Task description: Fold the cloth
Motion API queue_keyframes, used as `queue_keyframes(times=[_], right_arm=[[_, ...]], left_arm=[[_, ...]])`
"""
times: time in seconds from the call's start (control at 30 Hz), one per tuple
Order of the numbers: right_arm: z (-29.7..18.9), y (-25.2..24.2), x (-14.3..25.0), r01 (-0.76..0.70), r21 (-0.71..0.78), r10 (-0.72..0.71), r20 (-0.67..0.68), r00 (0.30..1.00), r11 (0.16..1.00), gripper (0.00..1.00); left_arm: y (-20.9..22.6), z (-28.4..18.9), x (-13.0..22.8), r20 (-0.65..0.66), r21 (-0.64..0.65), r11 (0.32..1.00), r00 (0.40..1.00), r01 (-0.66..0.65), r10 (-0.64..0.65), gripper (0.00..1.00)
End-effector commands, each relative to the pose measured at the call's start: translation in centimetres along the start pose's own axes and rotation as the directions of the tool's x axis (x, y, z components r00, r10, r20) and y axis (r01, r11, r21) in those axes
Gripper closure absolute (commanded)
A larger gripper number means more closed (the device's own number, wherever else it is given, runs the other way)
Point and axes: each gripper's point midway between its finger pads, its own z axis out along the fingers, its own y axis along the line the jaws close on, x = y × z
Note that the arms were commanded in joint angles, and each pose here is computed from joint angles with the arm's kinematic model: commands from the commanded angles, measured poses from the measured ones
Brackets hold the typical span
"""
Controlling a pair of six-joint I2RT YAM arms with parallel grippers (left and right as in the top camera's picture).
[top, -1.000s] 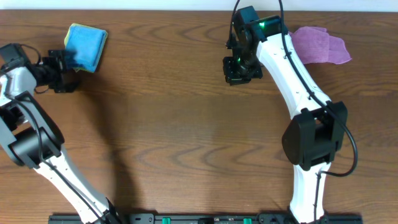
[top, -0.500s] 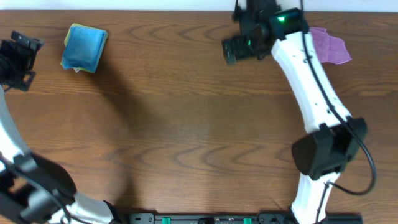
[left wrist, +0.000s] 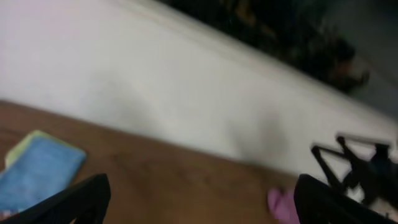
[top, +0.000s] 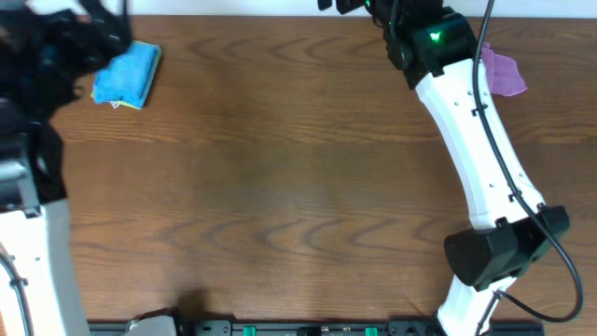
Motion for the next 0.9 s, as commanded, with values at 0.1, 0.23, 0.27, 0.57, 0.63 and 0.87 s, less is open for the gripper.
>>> queue_keyframes(times=[0.1,0.23,0.27,0.57,0.63,0.87], right_arm=[[-6.4,-0.6,-0.9,-0.012,-0.065,0.011,-0.022,1.000,0.998,0.01],[-11.6,-1.6,-0.3,0.011,-0.025,-0.010,0.005,1.000,1.000,0.01],[-13.1,-1.3,0.0,0.035,-0.022,-0.035,0.017,0.999,0.999,0.01],[-23.2,0.7,3.1,0.091,0.011,-0.091,0.200,0.976,0.996,0.01],[-24.7,1.0,3.6,0.101,0.021,-0.103,0.254,0.962,0.995,0.01],[-26.7,1.3,2.8,0.118,0.041,-0.125,0.355,0.927,0.992,0.01]], left_arm=[[-1.0,-1.7,2.4,-0.025,-0.084,0.976,0.980,-0.199,0.198,0.05],[-2.3,-5.6,3.4,0.068,-0.089,0.966,0.966,-0.245,0.251,0.05],[-2.6,-6.6,3.7,0.096,-0.081,0.965,0.962,-0.249,0.256,0.05],[-1.5,-13.8,8.9,0.318,-0.065,0.962,0.908,-0.264,0.271,0.05],[-1.5,-15.1,9.5,0.353,-0.059,0.961,0.895,-0.270,0.273,0.05],[-2.7,-16.8,7.8,0.454,-0.044,0.957,0.847,-0.288,0.276,0.05]])
